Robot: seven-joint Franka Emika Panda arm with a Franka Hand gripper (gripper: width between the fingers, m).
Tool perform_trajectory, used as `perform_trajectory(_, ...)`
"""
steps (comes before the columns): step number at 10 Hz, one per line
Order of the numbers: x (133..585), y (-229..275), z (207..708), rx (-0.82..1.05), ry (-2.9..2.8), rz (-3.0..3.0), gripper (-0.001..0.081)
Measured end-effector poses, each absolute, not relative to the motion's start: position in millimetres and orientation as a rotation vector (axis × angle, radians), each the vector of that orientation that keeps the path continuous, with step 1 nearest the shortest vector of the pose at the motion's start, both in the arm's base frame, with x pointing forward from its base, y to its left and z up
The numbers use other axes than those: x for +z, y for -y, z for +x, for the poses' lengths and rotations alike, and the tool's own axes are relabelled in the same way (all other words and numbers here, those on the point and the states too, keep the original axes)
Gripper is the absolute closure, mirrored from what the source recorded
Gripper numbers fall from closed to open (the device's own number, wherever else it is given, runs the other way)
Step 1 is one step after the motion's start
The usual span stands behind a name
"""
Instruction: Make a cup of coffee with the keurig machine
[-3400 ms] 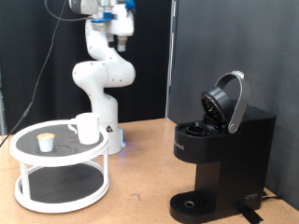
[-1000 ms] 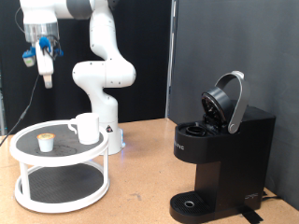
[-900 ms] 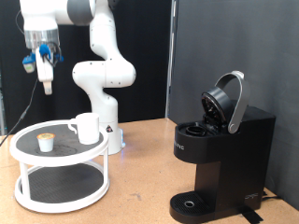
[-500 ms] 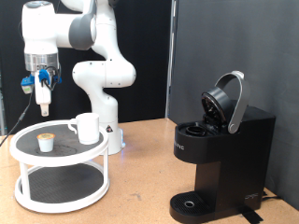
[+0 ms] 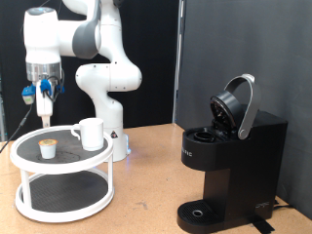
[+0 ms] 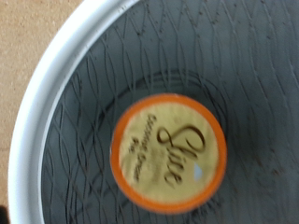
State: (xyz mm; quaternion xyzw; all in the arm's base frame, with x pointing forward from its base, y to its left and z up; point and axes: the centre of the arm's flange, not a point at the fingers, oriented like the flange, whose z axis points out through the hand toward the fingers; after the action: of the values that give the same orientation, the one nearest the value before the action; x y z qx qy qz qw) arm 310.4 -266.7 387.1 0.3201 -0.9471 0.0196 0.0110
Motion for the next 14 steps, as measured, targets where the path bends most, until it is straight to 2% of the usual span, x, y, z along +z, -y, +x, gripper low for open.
perform_trajectory(6, 338, 271, 321, 0.101, 2.934, 0.997, 0.0072)
perform_trajectory(14, 322, 267, 315, 0.053, 2.934, 1.035, 0.0072)
